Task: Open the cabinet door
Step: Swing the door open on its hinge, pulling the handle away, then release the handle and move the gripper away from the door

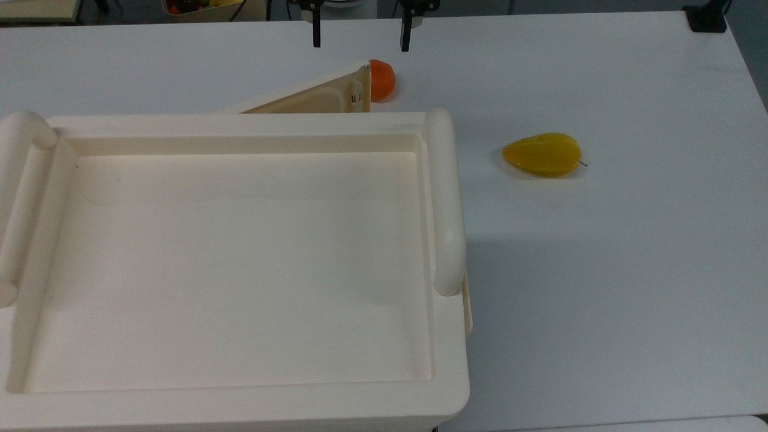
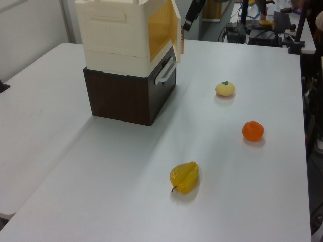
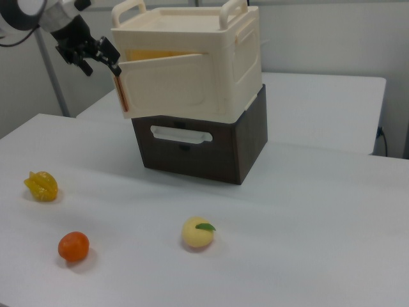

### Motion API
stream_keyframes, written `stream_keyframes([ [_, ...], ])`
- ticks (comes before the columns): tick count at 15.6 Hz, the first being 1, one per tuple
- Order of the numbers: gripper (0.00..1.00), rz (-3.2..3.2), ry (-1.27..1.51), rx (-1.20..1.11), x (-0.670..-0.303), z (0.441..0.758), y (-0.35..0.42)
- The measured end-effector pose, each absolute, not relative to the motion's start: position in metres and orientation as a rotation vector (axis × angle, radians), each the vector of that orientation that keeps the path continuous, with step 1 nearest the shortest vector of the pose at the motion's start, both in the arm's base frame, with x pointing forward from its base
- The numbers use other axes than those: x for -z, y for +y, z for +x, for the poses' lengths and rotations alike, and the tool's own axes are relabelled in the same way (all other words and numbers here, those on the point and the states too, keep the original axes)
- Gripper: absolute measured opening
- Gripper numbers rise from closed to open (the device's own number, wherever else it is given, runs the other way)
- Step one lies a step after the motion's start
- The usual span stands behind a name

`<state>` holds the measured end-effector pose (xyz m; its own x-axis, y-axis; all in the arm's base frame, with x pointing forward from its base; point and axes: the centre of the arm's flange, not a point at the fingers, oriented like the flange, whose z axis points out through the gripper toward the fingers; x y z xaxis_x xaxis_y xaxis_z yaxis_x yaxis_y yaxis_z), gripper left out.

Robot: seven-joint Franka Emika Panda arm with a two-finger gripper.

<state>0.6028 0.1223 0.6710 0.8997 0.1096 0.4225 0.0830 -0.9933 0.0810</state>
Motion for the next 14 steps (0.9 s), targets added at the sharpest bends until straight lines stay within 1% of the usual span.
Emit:
stream_keyframes([
  [4,1.00,2.993,0.147,-0.754,-0.697,0.597,0.121],
  [7,1.00,2.972,0.159,-0.906,-0.709,0.605,0.126],
  [11,1.00,2.979,0.147,-0.926,-0.685,0.623,0.136],
  [14,1.00,2.984,0.146,-0.901,-0.674,0.629,0.138],
])
